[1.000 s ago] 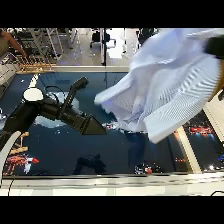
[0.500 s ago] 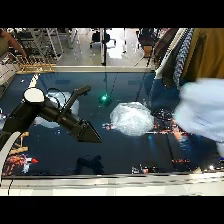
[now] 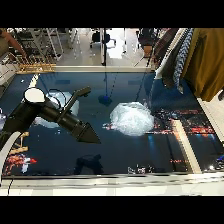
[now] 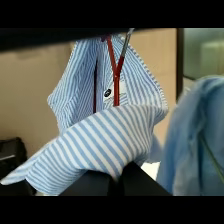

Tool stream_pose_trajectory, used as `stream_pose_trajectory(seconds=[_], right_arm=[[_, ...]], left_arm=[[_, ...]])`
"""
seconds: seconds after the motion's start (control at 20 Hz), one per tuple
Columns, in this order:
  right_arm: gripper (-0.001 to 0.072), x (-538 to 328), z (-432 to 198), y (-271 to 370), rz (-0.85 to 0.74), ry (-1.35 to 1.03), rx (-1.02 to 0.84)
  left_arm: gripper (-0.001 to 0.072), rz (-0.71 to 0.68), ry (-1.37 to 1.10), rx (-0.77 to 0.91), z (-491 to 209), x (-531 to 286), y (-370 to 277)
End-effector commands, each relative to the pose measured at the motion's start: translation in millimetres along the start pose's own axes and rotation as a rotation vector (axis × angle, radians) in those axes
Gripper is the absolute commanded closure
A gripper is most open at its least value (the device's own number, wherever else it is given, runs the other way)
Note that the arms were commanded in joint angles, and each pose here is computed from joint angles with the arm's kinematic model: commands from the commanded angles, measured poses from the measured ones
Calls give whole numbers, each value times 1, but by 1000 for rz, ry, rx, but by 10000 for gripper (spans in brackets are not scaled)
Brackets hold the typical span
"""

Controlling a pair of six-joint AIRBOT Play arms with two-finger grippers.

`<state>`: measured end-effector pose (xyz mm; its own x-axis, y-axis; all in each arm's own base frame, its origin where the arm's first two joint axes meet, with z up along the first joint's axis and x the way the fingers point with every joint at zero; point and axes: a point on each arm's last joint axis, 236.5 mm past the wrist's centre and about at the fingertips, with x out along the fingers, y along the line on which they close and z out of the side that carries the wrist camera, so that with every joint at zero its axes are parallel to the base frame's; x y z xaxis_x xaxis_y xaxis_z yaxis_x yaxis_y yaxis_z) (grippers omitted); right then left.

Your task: Fold the clothes and pants, and hang the long-sleeved shirts on hangers.

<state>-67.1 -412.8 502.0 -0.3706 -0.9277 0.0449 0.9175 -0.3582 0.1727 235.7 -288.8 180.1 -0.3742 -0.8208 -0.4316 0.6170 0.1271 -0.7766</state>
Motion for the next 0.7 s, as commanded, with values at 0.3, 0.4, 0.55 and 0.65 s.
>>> stream_pose_trajectory(seconds=[0.3,0.4,0.55,0.65], right_arm=[[690,45,-2,-2,162,-21,172],[445,25,14,13,242,-33,257],[254,-20,49,24,331,-79,339],[254,-64,75,41,454,-97,446]], left_arm=[[309,-1,-1,-100,0,0,-1],[308,0,-4,-99,1,0,0],[267,0,-3,-100,1,0,0],[267,-2,-1,-99,0,1,-1]])
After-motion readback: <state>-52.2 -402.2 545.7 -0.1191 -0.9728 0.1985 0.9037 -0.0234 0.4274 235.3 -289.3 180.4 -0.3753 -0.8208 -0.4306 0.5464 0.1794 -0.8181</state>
